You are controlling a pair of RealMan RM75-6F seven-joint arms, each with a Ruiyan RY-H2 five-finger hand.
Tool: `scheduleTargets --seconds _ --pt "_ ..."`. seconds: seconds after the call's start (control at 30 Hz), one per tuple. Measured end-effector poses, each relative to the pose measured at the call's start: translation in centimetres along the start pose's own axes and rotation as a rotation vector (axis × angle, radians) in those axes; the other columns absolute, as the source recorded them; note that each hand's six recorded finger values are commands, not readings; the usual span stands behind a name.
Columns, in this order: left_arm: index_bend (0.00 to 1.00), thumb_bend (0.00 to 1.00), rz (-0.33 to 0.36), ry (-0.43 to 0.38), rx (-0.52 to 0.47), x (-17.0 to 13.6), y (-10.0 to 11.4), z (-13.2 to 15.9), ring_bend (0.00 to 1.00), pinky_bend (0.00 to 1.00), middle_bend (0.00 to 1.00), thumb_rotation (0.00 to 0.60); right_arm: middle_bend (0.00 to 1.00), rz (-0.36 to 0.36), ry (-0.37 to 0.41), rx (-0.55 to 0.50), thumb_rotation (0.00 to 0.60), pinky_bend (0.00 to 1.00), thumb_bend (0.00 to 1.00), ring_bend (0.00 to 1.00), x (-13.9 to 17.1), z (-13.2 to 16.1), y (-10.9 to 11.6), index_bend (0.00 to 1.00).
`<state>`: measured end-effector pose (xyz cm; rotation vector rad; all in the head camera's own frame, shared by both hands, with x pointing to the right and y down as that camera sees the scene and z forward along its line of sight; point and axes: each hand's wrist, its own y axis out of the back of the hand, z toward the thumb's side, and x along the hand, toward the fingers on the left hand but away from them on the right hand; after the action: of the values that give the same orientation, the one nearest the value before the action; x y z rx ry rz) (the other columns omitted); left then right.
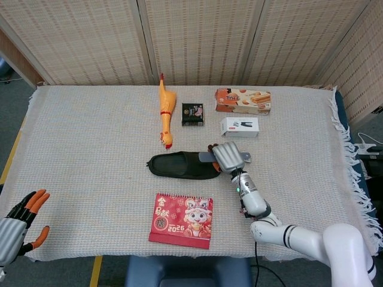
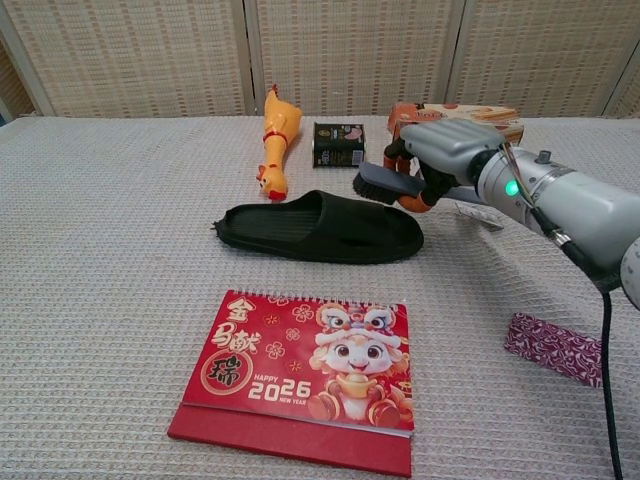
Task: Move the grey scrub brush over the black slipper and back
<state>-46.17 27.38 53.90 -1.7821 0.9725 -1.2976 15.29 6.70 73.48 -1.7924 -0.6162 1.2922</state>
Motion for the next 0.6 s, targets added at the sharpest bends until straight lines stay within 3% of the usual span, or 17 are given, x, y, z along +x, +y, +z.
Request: scheduleTargets --seconds 0.23,0.4,0.6 --pt "0.0 0.46 0.002 -0.002 0.0 -0.1 0.1 0.0 0.0 0.2 0.0 0.587 0.54 -0.024 0.01 0.002 0.6 0.8 0.5 0.61 1.7 -1.1 1.8 0.84" --pt "0.0 0.46 -0.003 -0.012 0.004 -0.2 -0.1 0.3 0.0 0.2 0.0 0.586 0.54 -0.034 -0.033 0.097 0.6 0.8 0.5 0.61 4.3 -4.8 3.4 0.84" --pt "0.0 0.46 -0.01 -0.027 0.011 -0.1 -0.4 0.9 0.0 0.2 0.0 0.588 0.54 0.079 -0.167 0.203 0.6 0.8 0.5 0.61 8.3 -11.3 1.0 0.84"
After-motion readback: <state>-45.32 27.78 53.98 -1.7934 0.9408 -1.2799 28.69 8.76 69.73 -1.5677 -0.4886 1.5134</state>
